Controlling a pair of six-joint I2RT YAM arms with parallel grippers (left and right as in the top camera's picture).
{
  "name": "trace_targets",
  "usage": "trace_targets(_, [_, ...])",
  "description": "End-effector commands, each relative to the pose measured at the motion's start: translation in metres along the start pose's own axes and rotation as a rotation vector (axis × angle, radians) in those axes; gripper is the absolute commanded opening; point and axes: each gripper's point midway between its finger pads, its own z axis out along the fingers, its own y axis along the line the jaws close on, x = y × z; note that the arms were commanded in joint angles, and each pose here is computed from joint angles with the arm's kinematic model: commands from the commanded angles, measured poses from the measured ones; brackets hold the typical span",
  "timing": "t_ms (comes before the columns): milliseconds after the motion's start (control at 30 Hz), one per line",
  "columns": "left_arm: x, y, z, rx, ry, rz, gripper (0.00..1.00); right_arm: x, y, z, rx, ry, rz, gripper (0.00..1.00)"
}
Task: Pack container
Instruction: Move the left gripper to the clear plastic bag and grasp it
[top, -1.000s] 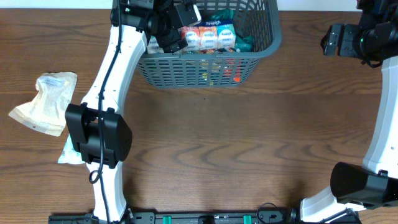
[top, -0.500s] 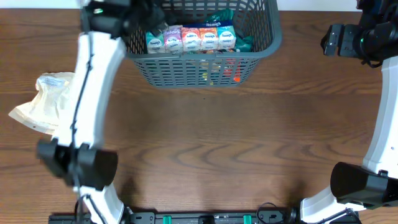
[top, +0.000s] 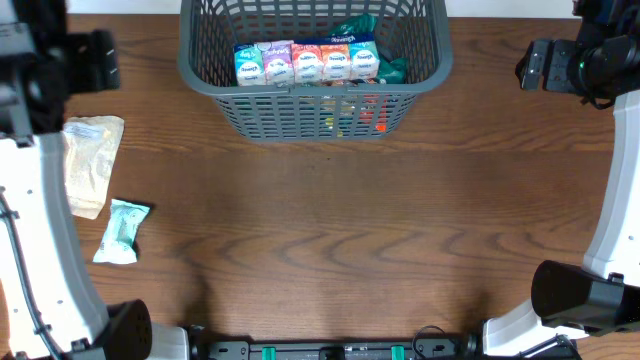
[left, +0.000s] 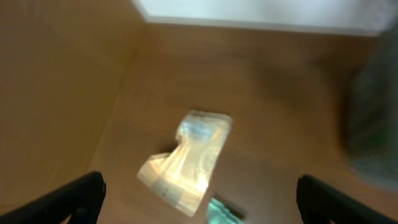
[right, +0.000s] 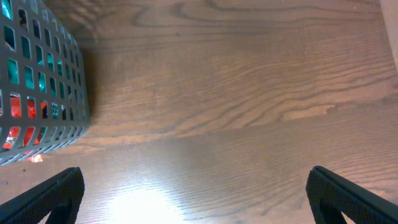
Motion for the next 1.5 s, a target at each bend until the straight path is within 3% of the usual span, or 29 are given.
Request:
trace_targets(0, [0.022, 0.013, 0.032, 0.037, 0.117, 0.098, 0.99, 0.002, -0.003, 0.005, 0.001, 0.015, -0.005, 0.99])
trace_targets(333, [0.058, 0.028, 0.124, 0.205, 0.292, 0.266, 0.99, 0.002, -0.002, 0.005, -0.004, 0.014, -0.008, 0.99])
trace_targets(700, [0.123, 0.032, 0.236, 0.287, 0.526, 0.244, 0.99, 0.002, -0.012, 0.005, 0.053, 0.017, -0.008, 0.99])
trace_targets(900, [0.150, 0.025, 0.268, 0.367, 0.579, 0.203, 0.99, 0.001, -0.014, 0.004, 0.064, 0.012, -0.004, 0.99])
trace_targets(1467, [0.190, 0.025, 0.327, 0.392, 0.634, 0.192, 0.99, 0.004, -0.013, 0.004, 0.061, 0.022, 0.059, 0.99])
